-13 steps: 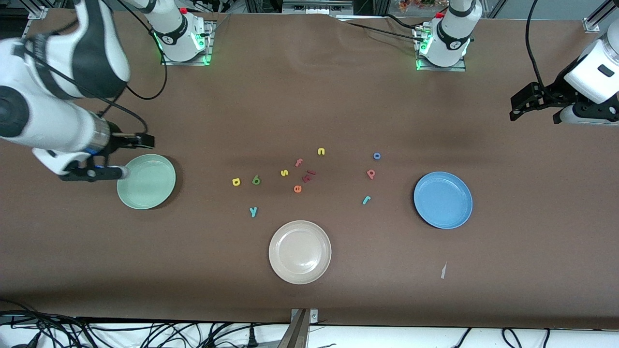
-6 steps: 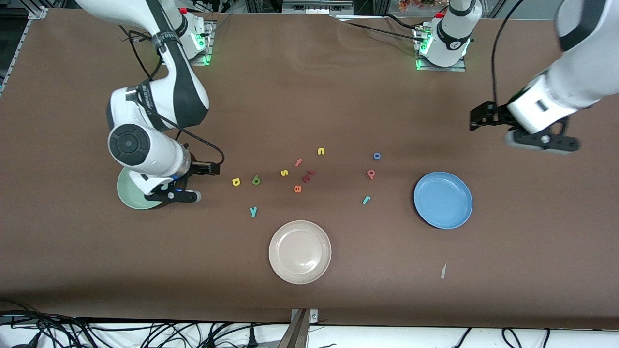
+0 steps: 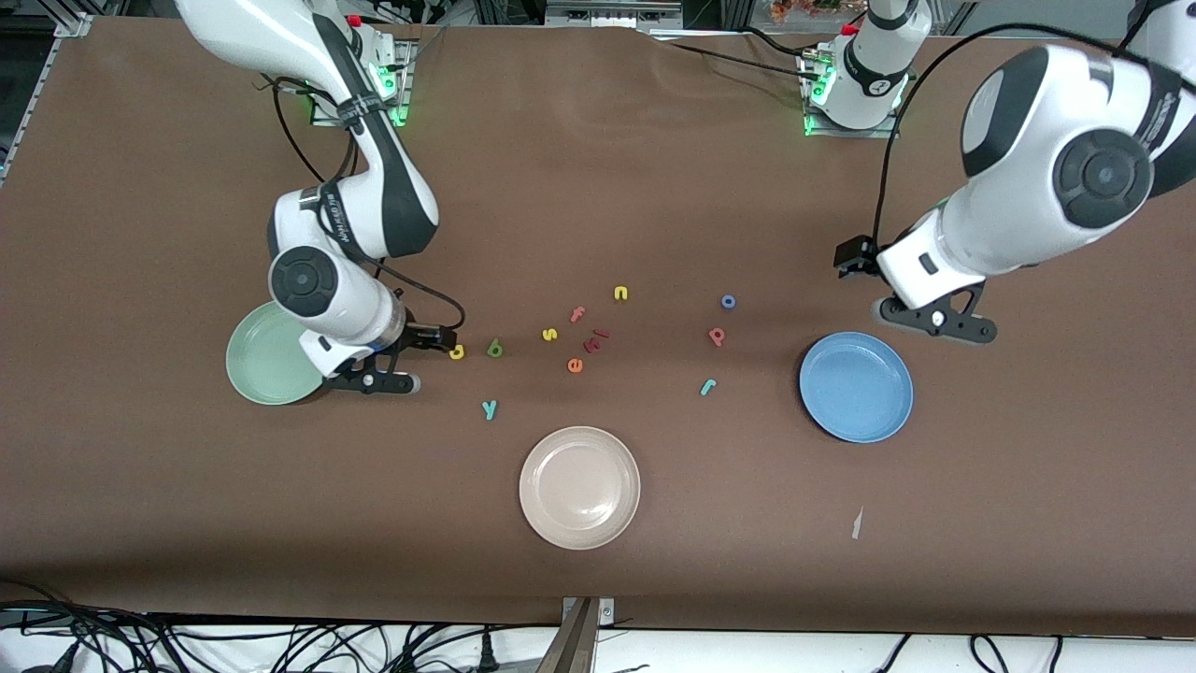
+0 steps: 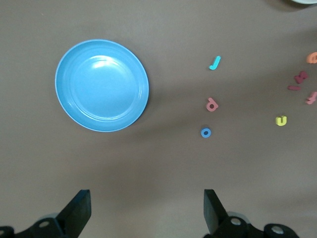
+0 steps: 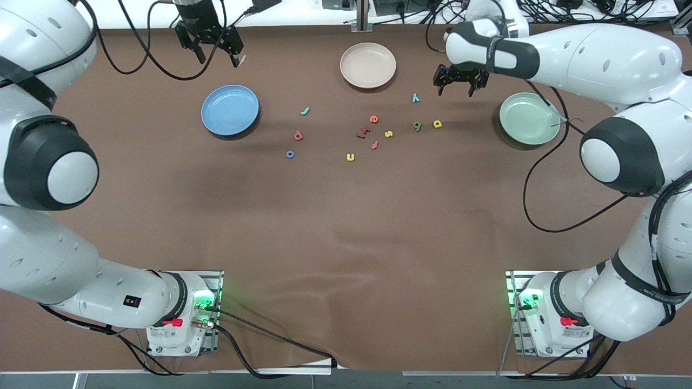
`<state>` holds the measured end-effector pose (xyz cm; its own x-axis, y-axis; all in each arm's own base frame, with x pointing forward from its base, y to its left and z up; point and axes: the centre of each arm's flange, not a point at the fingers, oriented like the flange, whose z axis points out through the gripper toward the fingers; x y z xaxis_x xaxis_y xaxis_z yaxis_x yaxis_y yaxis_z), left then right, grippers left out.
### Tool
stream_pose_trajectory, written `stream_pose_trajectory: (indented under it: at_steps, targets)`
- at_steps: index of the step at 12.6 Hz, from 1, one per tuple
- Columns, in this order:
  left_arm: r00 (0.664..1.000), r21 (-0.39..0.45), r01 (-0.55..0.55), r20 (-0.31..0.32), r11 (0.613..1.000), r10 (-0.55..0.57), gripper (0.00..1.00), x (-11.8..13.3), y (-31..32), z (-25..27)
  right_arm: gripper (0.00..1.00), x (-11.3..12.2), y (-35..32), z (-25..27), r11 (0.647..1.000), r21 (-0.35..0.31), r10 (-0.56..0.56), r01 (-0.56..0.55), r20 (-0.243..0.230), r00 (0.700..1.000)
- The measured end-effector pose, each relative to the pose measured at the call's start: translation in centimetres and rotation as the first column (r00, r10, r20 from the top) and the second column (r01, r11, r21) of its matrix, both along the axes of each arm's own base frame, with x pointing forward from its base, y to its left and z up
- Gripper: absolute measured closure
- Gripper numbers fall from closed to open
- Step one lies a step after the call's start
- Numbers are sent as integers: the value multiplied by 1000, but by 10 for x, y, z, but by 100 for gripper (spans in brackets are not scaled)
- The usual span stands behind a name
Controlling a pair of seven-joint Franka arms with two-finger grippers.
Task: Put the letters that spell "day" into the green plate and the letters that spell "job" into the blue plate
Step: 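Reach the right gripper to the yellow letter while the left gripper reaches the pink letter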
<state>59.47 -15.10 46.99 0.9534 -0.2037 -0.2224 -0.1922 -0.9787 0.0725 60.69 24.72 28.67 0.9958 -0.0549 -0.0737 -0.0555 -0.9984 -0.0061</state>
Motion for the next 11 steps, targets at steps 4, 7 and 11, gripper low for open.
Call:
stream_pose_trajectory:
  at_steps: [4, 7, 11]
  targets:
    - [999, -3, 41, 15, 999, -41, 0, 18, -36, -60, 0, -12, 15, -47, 997, -12, 75, -75, 34, 997]
    - [996, -1, 92, 11, 996, -92, 0, 17, -73, -93, 0, -18, 8, -72, 984, -18, 179, -178, 55, 982]
    - [992, 1, 127, -22, 992, -127, 0, 14, -104, -152, 0, -36, 11, -106, 971, -22, 241, -240, 63, 969]
